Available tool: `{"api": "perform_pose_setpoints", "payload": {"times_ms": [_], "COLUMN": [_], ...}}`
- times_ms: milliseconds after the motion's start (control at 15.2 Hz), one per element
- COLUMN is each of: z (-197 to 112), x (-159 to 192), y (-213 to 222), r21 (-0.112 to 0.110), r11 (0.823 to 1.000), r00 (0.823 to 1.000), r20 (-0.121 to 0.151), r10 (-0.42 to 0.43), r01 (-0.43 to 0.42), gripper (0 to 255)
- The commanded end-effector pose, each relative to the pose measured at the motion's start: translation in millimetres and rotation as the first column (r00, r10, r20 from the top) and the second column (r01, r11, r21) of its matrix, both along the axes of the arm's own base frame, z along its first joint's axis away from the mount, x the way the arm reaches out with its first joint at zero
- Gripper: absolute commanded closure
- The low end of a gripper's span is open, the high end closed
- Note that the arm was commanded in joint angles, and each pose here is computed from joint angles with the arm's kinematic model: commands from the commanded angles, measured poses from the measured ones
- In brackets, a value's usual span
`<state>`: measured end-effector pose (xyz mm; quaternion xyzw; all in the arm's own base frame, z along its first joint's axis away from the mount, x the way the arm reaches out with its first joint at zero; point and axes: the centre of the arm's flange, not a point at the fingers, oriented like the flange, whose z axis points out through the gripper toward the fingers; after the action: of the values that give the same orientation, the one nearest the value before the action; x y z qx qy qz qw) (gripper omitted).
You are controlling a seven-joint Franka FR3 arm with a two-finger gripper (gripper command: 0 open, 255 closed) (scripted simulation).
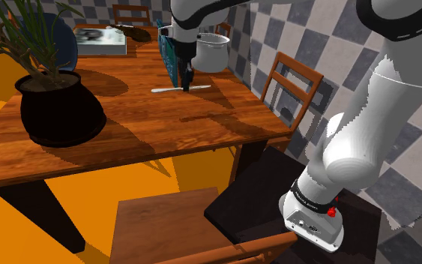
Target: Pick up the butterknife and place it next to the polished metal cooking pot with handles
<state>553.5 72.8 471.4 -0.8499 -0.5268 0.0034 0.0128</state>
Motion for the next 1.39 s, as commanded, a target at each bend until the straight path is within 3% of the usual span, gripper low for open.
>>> {"api": "perform_pose_setpoints", "payload": {"times_ms": [0,1320], "z": [11.0,116.6], "x": [-0.5,-0.5], "y": [-1.1,-1.1], "r21": [0.0,0.0], "r11": [1.0,1.0], "r00": [1.0,1.0], "r20": [0.0,0.0], "r10": [0.0,0.0], "r01": [0.0,0.0], "gripper": [255,255]}}
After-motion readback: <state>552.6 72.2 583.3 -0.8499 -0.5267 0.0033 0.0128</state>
